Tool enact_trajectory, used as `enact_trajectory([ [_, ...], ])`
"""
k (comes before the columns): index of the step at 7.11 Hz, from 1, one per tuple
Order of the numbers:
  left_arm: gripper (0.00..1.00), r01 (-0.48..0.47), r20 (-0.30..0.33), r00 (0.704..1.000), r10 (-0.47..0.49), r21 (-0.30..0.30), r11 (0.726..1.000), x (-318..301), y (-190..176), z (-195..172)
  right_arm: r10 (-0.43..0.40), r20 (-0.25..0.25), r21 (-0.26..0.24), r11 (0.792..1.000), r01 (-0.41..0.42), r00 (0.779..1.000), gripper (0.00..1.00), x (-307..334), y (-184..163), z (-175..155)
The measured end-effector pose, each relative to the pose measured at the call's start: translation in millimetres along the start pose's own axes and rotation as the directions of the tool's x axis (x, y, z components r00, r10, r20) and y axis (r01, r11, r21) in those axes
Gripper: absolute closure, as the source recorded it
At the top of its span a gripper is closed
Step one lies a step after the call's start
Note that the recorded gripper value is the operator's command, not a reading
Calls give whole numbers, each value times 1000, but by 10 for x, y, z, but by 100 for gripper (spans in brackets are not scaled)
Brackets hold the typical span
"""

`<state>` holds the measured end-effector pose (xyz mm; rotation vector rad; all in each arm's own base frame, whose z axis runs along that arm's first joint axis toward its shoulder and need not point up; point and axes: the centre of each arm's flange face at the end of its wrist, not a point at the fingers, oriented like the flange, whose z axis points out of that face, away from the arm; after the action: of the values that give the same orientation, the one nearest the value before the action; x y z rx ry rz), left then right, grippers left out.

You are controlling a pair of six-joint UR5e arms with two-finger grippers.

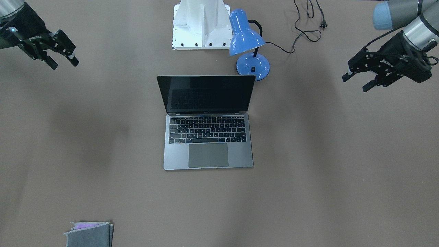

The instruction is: Close laptop

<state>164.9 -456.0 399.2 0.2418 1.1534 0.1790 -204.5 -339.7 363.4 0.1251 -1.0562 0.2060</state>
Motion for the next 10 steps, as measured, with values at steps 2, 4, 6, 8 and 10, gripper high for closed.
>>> enact_trajectory([
  [2,100,34,-50,998,-35,-23,999,286,66,200,-2,27,-31,1000,3,1000,100,-259,254,62],
  [4,100,54,-86,995,-58,-48,997,581,58,369,-17,62,-56,998,21,998,100,-475,374,107],
  [6,100,110,-118,986,-121,-92,990,911,51,542,25,86,-104,994,-16,996,100,-707,553,220],
  [8,100,186,-133,969,-208,-156,970,1228,108,759,34,47,-116,993,-28,998,100,-843,720,397],
  [10,100,200,-140,963,-230,-196,960,1430,166,919,52,69,-102,994,-44,996,100,-1246,781,461],
])
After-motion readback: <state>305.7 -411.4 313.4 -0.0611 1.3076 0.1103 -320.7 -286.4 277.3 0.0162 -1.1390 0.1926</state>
